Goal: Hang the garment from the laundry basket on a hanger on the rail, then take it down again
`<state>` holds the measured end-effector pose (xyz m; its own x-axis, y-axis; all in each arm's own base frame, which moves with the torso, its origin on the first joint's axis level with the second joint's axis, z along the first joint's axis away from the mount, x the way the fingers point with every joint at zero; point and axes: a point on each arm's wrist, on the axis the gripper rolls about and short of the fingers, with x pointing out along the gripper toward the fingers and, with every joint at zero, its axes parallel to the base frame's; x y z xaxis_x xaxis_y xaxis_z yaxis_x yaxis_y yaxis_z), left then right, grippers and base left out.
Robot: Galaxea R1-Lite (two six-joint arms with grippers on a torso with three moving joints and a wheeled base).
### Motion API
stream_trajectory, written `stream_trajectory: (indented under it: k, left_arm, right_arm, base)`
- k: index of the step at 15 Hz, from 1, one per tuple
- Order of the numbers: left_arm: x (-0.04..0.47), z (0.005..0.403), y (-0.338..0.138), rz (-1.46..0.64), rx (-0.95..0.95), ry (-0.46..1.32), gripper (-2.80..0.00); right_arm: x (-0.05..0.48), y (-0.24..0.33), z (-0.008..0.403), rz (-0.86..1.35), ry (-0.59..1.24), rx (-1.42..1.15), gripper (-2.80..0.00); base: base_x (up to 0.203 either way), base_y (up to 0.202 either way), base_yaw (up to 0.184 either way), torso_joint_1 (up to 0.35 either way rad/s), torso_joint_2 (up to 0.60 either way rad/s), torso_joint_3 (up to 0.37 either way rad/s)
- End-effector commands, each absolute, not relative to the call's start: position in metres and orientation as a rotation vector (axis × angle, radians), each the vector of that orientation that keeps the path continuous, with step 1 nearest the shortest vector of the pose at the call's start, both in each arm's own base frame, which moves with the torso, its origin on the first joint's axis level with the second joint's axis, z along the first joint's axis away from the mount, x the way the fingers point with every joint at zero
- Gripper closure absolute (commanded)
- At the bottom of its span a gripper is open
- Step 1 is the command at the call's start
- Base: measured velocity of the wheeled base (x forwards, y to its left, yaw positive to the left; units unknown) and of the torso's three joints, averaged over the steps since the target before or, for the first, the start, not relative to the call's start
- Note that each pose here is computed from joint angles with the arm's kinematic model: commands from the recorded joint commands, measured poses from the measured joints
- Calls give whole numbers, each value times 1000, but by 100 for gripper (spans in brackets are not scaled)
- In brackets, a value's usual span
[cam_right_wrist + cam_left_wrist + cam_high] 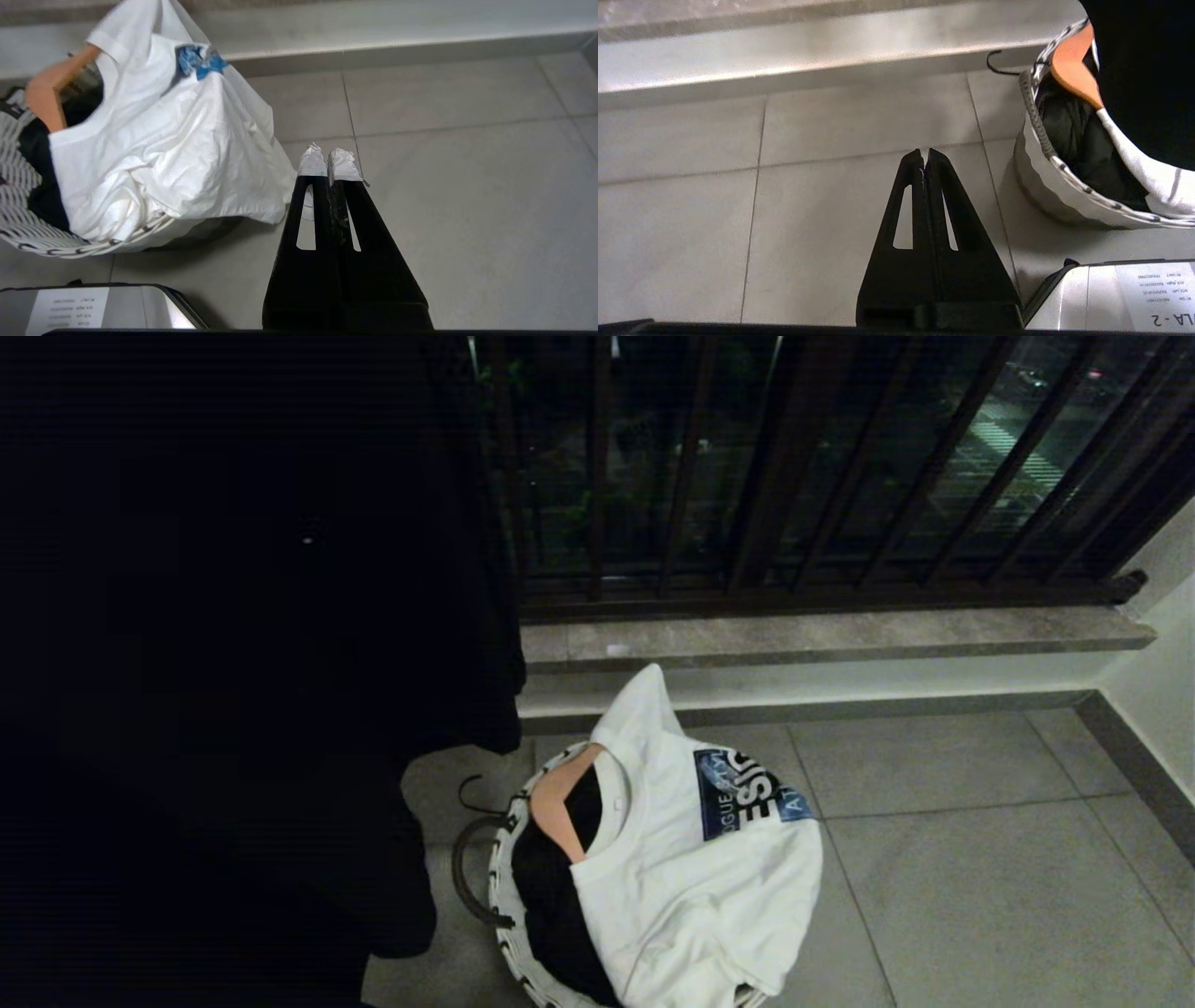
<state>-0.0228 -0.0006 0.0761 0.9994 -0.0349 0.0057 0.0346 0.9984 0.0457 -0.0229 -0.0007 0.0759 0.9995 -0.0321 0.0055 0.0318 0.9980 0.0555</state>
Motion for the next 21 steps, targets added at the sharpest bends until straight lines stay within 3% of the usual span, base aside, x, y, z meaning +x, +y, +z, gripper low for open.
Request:
stream_trajectory:
  k: [1,7,21]
  left_arm:
    - [-23,76,-1,-35,46,-8,0]
    - [-23,76,-1,-35,46,-8,0]
    - [-23,76,-1,-35,45,-7,0]
  right_arm:
    - [-23,-1,76,-32,-6,57,0]
    - [-23,-1,76,-32,-5,55,0]
    - [-23,-1,76,-32,-5,52,0]
  base:
    - [0,0,0,2,6,-194]
    - [0,0,0,5,4,-170]
    - [0,0,0,1,1,-8]
